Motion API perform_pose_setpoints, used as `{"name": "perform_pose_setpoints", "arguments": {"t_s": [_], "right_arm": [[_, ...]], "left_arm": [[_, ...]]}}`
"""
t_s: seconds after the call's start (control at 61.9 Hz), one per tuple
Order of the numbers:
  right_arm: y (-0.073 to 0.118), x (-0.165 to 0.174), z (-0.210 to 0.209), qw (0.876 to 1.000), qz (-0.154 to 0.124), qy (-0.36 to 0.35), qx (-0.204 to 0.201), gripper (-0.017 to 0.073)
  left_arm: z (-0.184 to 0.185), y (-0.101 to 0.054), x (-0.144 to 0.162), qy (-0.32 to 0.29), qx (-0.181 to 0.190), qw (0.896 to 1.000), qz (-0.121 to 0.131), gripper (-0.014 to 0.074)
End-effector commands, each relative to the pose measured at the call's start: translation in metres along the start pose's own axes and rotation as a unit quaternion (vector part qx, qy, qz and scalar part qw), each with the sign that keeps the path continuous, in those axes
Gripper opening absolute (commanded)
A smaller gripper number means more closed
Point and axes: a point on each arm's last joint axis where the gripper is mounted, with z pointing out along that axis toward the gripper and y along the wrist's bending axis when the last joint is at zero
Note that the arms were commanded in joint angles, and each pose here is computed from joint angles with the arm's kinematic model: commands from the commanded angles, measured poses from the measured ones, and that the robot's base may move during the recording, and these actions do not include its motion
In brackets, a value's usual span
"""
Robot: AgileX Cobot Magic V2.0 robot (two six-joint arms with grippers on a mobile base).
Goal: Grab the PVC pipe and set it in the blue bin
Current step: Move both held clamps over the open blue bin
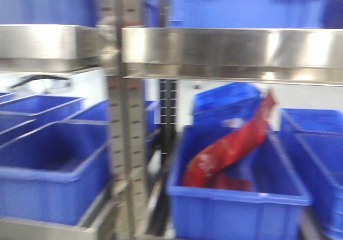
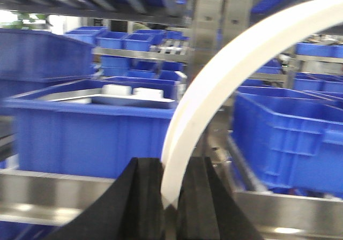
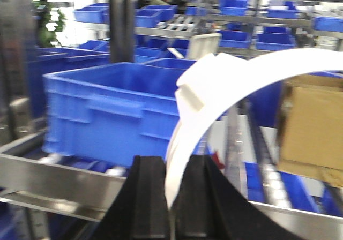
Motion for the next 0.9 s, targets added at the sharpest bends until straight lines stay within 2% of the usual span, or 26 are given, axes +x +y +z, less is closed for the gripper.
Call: {"name": "perform_pose_setpoints", "arguments": {"t_s": [0.0,0.888], "right_arm": [[-0.0002,-0.0049,-0.0027,1.0,-0.006,-0.018,0.0,-0.0169],[0.0,-0.0044,0.0,1.0,-0.007,-0.015,0.0,-0.0169]], "left_arm": [[-0.0015,-0.0005,-0.0032,-0.015,0.003,1.0,-0.002,-0.0111],[0.0013,-0.0004,-0.0024,-0.011,0.003,1.0,-0.002,-0.0111]]}}
